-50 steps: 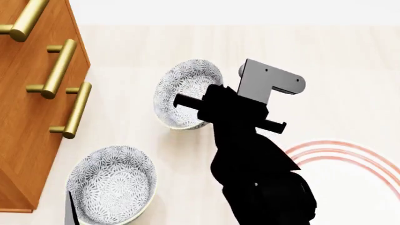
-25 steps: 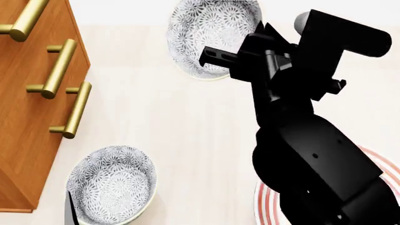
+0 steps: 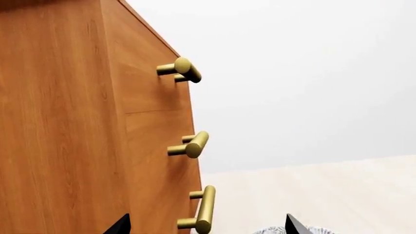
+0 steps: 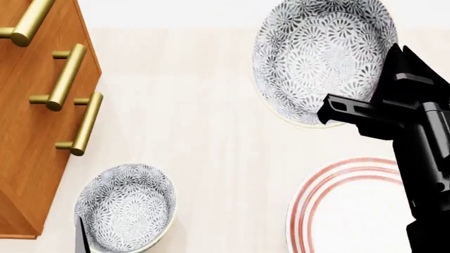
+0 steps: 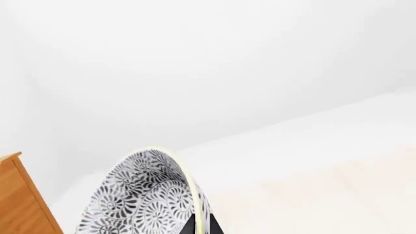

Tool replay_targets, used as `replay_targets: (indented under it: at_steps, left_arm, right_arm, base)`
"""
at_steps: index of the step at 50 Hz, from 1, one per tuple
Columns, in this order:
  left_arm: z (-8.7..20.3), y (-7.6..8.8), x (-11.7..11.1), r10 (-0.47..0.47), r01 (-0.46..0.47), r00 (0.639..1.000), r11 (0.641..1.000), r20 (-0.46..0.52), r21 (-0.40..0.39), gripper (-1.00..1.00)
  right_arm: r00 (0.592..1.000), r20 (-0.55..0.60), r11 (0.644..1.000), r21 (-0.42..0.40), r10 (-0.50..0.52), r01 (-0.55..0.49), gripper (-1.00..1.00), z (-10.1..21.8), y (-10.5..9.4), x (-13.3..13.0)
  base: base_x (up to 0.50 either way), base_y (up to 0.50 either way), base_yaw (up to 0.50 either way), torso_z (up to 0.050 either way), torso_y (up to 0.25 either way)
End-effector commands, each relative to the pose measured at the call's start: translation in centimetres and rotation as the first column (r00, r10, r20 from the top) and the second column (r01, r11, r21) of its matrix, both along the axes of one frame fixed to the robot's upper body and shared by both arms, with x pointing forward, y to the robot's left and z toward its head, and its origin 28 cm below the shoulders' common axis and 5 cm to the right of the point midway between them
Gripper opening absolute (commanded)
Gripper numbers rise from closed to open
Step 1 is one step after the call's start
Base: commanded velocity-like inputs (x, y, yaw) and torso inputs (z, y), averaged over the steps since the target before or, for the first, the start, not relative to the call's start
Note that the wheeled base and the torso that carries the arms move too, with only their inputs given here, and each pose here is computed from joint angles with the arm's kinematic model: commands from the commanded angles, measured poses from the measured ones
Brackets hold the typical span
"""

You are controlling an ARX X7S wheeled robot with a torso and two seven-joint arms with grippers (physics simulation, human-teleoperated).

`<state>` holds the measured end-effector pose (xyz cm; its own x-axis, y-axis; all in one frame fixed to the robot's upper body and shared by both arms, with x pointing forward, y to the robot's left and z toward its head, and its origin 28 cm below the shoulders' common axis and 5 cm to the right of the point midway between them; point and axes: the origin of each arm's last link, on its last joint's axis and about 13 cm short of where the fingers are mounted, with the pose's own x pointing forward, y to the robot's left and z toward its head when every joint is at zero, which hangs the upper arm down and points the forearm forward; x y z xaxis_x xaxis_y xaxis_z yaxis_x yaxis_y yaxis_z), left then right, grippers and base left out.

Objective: Pick up the bowl and put it in the front on the plate.

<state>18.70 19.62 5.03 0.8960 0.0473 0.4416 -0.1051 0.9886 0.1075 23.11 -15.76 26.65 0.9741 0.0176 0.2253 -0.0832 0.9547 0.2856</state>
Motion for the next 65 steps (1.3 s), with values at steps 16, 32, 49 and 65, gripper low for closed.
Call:
replay_targets:
  at_steps: [16, 32, 49, 65]
  left_arm:
    - [0.2, -0.2, -0.1, -0.014, 0.013, 1.000, 1.000, 0.015, 0.010, 1.00]
    - [0.2, -0.3, 0.0, -0.016, 0.016, 1.000, 1.000, 0.011, 0.017, 1.00]
    - [0.1, -0.4, -0.1, -0.025, 0.024, 1.000, 0.999, 0.007, 0.022, 1.00]
    - [0.0, -0.4, -0.1, -0.031, 0.031, 1.000, 0.999, 0.000, 0.025, 1.00]
  right_arm:
    - [0.987, -0.137, 0.993, 0.077, -0.083, 0.094, -1.00, -2.9, -3.9, -5.3]
    - [0.959, -0.278, 0.938, 0.318, -0.049, 0.140, -1.00, -5.5, -4.9, -5.1]
    - [0.928, -0.367, 0.913, 0.354, -0.063, 0.202, -1.00, -8.3, -5.3, -4.6]
    - [0.896, -0.437, 0.886, 0.383, -0.076, 0.262, -1.00, -10.7, -5.7, -4.2]
  base:
    - [0.00, 0.00, 0.00, 0.000, 0.000]
    - [0.00, 0.00, 0.00, 0.000, 0.001]
    - [0.00, 0.00, 0.00, 0.000, 0.000]
    - [0.00, 0.00, 0.00, 0.000, 0.001]
